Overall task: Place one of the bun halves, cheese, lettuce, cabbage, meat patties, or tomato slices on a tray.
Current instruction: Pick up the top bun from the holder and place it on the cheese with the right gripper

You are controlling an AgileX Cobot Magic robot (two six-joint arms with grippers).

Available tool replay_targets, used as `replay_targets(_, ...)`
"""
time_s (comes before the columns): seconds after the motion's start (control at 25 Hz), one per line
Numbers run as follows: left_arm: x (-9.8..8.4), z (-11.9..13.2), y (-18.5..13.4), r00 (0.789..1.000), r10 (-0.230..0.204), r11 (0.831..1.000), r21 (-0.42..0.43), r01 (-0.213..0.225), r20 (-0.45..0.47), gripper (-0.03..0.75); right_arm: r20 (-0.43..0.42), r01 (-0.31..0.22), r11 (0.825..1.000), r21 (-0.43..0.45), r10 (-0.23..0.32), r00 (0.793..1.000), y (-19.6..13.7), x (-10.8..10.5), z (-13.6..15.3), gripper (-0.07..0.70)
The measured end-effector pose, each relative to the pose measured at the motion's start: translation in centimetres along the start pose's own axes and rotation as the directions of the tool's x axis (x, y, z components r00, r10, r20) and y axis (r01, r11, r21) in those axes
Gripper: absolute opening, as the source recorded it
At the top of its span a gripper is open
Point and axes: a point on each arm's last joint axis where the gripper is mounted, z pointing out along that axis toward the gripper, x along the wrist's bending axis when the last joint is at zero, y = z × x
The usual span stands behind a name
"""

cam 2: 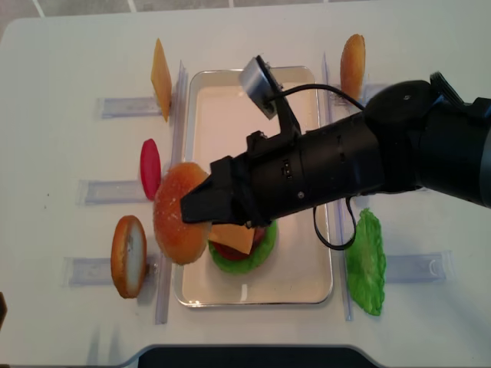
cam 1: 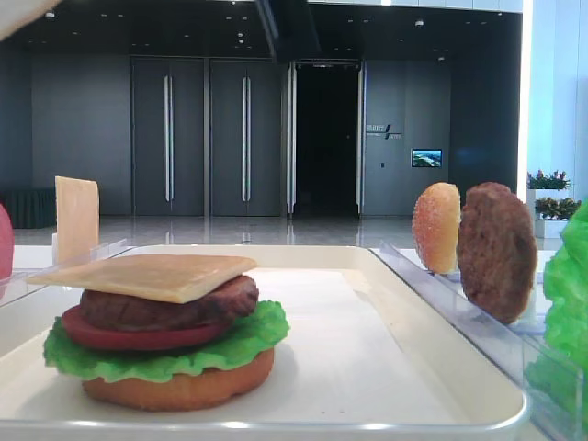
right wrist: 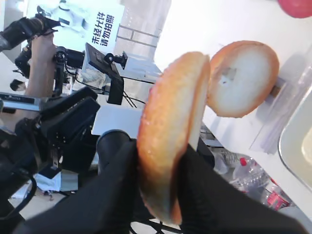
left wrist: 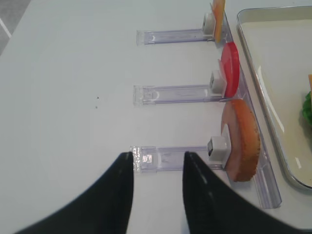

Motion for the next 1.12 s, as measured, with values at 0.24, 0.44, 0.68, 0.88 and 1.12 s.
replay_targets(0.24,0.0,0.0,0.0,1.000,0.000,1.000,0.000,0.000,0.000,0.265,-0.016,-0.060,0.998,-0.008,0.060,0.998,0.5,-2.6,-0.5,0.215)
replay_targets(0.44,0.0,0.0,0.0,1.000,0.000,1.000,0.000,0.000,0.000,0.265,0.009,-0.086,0.996,0.022,0.086,0.996,0.2,-4.6,0.4,0.214)
replay_targets(0.68,0.0,0.0,0.0,1.000,0.000,1.000,0.000,0.000,0.000,0.265,0.036,-0.105,0.994,0.043,0.103,0.994,-0.1,-6.4,1.1,0.214)
replay_targets(0.88,0.0,0.0,0.0,1.000,0.000,1.000,0.000,0.000,0.000,0.265,0.045,-0.120,0.992,0.038,0.119,0.992,0.2,-7.6,1.0,0.214)
replay_targets(1.12,0.0,0.0,0.0,1.000,0.000,1.000,0.000,0.000,0.000,0.265,0.038,-0.130,0.992,0.008,0.129,0.991,1.0,-8.1,0.0,0.214)
